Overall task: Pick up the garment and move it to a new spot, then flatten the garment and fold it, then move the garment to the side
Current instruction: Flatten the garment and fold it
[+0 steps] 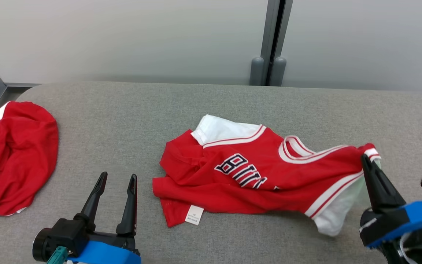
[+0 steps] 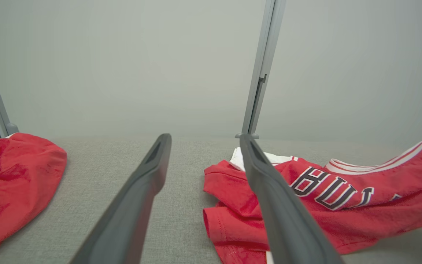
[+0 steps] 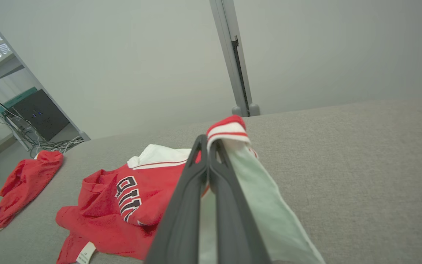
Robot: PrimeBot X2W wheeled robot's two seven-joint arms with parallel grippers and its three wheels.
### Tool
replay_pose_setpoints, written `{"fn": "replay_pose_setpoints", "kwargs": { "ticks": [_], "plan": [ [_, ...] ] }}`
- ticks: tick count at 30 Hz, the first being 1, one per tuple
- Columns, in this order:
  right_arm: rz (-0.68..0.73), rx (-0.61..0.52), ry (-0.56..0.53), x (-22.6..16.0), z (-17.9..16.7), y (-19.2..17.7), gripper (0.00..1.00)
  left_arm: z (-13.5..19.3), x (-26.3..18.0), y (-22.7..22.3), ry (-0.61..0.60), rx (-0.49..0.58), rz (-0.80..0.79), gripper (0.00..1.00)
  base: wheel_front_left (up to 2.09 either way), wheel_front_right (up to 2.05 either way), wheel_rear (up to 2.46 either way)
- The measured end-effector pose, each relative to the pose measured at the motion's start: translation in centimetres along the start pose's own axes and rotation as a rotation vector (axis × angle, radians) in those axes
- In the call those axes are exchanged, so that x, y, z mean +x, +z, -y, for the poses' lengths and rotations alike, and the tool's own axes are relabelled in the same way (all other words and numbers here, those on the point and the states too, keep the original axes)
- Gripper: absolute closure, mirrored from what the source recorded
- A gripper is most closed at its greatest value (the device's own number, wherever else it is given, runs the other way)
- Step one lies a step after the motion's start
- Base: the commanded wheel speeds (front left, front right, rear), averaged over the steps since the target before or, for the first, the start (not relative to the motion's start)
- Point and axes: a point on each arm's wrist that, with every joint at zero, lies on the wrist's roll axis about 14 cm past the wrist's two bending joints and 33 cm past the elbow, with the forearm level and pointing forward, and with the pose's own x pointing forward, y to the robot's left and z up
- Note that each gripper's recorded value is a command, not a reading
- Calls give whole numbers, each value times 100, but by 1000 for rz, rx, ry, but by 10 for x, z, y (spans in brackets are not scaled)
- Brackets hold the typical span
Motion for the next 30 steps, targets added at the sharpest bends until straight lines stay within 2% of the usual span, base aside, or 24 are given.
{"fn": "replay_pose_setpoints", "kwargs": {
  "ticks": [2,5,10,14,20,21,26,30],
  "plan": [
    [-6,64,16,-11,-3,-1,100,2,1,-1,-7,-1,-3,0,0,0,0],
    [-31,95,2,-23,2,-9,100,4,3,-3,-12,0,-10,0,0,0,0],
    [-149,69,-122,-24,41,-46,100,4,6,-5,-13,-6,-13,0,0,0,0],
    [-179,41,-167,3,56,-58,100,-1,9,-2,-3,3,-6,0,0,0,0],
    [-186,54,-170,50,54,-66,100,-11,10,-4,28,10,-16,0,0,0,0],
    [-190,57,-169,57,52,-69,0,-13,9,-6,32,11,-22,0,0,0,0],
    [-199,33,-152,78,43,-76,0,-14,4,-15,43,-2,-48,0,0,0,0],
    [-192,43,-172,77,48,-76,0,-13,2,-18,45,-8,-54,0,0,0,0]
  ]
}}
